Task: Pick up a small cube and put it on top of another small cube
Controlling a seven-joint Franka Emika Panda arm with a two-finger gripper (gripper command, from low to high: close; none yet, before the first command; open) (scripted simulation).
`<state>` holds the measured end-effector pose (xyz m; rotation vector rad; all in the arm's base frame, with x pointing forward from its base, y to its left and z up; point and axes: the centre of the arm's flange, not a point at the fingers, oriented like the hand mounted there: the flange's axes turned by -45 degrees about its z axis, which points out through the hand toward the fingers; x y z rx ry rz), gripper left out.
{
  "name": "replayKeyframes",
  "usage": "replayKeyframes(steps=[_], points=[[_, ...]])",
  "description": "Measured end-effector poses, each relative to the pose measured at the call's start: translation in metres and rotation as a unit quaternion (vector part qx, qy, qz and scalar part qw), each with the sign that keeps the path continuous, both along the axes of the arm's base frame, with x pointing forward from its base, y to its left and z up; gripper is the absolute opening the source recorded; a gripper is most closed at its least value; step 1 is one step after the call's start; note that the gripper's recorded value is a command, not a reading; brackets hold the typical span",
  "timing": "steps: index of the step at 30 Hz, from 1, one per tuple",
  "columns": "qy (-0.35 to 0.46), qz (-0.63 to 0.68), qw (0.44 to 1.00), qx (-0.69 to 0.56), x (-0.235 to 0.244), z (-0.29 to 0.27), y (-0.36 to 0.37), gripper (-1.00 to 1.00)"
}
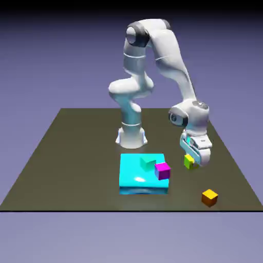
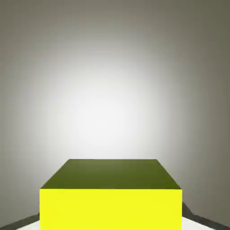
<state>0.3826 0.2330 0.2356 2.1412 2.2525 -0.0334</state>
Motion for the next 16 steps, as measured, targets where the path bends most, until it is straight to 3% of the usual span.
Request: replayKeyframes(steps=[6,8,12,13,16], points=[[0.002,-0.240,0.971,0.010,0.046,0.091,-0.096,-1.00],[0.003,-0.242,0.970,0.011,0.047,0.092,-0.097,-1.00],[0.002,-0.242,0.970,0.010,0.047,0.031,-0.097,-1.00],[0.002,-0.242,0.970,0.010,0.046,0.022,-0.098,1.00],[0.001,-0.243,0.970,0.010,0.048,0.037,-0.098,1.00]])
